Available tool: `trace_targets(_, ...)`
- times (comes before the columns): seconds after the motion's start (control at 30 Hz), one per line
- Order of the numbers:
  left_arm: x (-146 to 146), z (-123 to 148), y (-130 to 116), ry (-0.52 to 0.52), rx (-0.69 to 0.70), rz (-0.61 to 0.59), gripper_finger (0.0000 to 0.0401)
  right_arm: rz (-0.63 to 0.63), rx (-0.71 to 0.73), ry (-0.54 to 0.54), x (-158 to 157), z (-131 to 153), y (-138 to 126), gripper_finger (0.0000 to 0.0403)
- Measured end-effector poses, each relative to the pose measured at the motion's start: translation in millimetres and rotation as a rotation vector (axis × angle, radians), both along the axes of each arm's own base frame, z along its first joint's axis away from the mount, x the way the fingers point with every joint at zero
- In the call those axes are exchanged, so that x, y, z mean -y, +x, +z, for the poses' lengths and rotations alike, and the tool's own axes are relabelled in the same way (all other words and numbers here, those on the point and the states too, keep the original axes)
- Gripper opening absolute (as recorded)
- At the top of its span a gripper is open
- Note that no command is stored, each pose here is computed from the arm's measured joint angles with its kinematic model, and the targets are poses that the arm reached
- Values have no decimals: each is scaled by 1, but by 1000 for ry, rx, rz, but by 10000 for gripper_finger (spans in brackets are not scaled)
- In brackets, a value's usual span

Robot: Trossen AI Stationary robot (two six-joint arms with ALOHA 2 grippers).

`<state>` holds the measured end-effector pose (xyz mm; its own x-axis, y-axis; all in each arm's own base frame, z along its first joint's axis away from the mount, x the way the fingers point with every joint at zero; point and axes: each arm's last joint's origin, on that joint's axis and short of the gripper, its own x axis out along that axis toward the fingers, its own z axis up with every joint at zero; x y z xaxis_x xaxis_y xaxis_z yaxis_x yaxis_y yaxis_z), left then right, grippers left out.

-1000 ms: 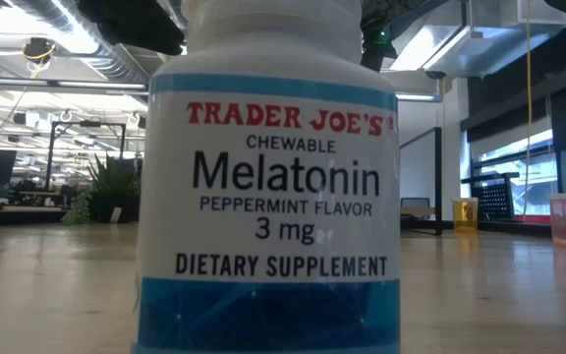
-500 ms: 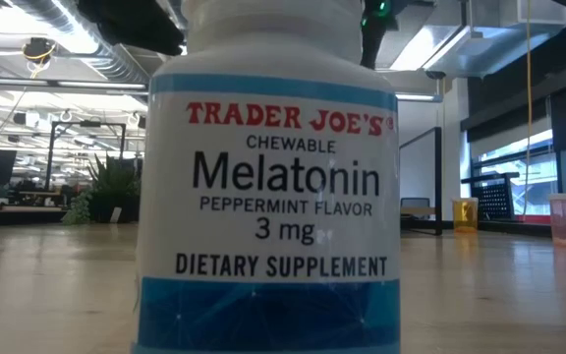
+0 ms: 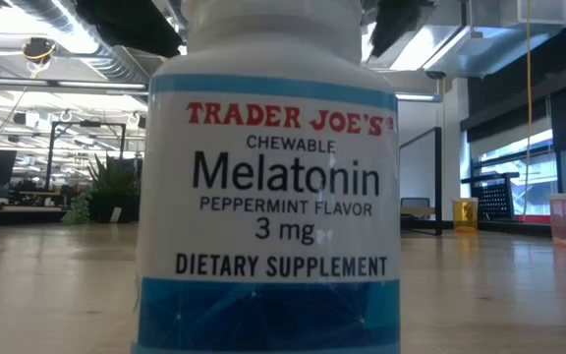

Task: Pick and place medicine bottles onto shelf by color
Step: Put the bottom orange pill bottle on the shelf aligned with the orange bottles

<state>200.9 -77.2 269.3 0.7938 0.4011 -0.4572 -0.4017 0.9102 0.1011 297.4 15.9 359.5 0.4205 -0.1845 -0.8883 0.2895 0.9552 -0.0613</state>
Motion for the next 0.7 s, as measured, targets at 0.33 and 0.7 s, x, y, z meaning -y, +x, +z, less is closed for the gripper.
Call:
trace_targets(0.33, 2, -1, 0, -35, -25, -57, 195, -57, -99, -56, -58, -4, -27, 152)
trace_targets(0.7, 20, -9, -8, -255, -204, -386, 195, 150, -45, -145, -99, -2, -38, 152)
